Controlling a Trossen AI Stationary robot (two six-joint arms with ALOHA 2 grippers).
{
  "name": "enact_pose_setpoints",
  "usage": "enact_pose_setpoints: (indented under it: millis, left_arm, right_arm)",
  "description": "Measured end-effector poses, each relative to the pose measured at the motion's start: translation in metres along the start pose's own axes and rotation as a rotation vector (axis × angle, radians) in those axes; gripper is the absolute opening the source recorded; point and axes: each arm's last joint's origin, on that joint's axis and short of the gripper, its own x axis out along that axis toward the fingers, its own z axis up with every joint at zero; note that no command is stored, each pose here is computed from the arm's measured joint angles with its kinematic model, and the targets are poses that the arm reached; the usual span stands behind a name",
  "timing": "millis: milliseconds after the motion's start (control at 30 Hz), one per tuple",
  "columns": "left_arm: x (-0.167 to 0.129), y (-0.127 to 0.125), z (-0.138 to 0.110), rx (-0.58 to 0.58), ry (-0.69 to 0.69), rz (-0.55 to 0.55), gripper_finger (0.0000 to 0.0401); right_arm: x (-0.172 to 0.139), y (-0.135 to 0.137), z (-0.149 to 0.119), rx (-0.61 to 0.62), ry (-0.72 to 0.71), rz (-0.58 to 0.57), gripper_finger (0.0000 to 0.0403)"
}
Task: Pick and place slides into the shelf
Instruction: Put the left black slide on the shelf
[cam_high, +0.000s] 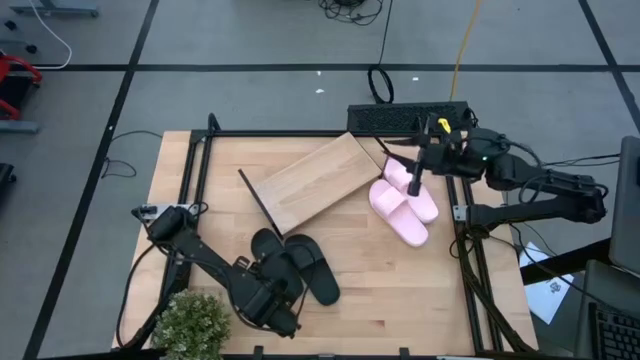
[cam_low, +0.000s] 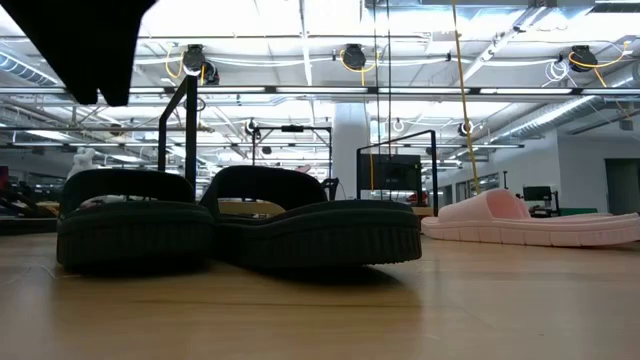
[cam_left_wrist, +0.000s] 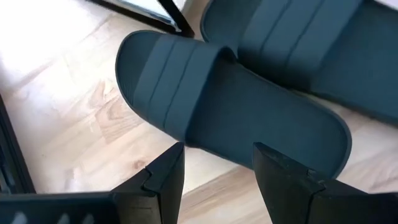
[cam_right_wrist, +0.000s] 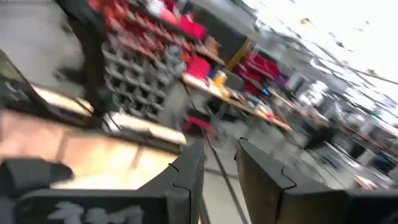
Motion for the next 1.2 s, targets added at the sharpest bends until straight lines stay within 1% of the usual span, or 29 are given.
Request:
enact_pose_setpoints:
  millis: [67, 200, 333, 467, 567, 633, 800, 833, 900, 1000, 1100, 1200]
  left_arm:
    - [-0.001, 0.001, 0.003, -0.037, 0.006, -0.003, 0.0184]
    - [-0.01, 0.011, 0.008, -0.066, 0.042, 0.005, 0.0184]
    - [-0.023, 0.019, 0.004, -0.029, 0.051, -0.045, 0.0184]
    - [-0.041, 0.034, 0.003, -0.022, 0.075, -0.104, 0.0184]
    - [-0.056, 0.05, 0.005, -0.034, 0.064, -0.161, 0.0184]
    - [-0.059, 0.064, 0.008, -0.081, 0.033, -0.179, 0.0184]
    - [-0.038, 0.1, 0.008, -0.18, 0.038, -0.114, 0.0184]
    - [-0.034, 0.107, 0.009, -0.204, 0.03, -0.12, 0.0184]
    - [-0.028, 0.12, 0.011, -0.23, 0.013, -0.174, 0.0184]
    - [-0.018, 0.138, 0.014, -0.233, 0.034, -0.279, 0.0184]
    - [0.001, 0.149, 0.016, -0.247, 0.059, -0.398, 0.0184]
    - [0.023, 0.16, 0.019, -0.256, 0.067, -0.488, 0.0184]
  right_arm:
    - [0.003, 0.005, -0.01, -0.009, 0.036, 0.001, 0.0086]
    - [0.007, 0.017, -0.031, -0.03, 0.098, 0.04, 0.0086]
    - [0.009, 0.024, -0.044, -0.096, 0.133, 0.063, 0.0086]
    - [0.009, 0.025, -0.046, -0.149, 0.133, 0.068, 0.0086]
    - [0.01, 0.022, -0.04, -0.148, 0.078, 0.035, 0.0086]
    - [0.01, 0.019, -0.035, -0.138, 0.021, 0.0, 0.0086]
    - [0.009, 0.012, -0.022, -0.122, -0.106, -0.078, 0.0086]
    - [0.009, 0.011, -0.02, -0.12, -0.123, -0.088, 0.0086]
    - [0.008, 0.01, -0.018, -0.117, -0.139, -0.098, 0.0086]
    - [0.006, 0.009, -0.017, -0.115, -0.146, -0.101, 0.0086]
    - [0.005, 0.009, -0.017, -0.095, -0.152, -0.103, 0.0086]
    - [0.004, 0.009, -0.016, -0.09, -0.153, -0.104, 0.0086]
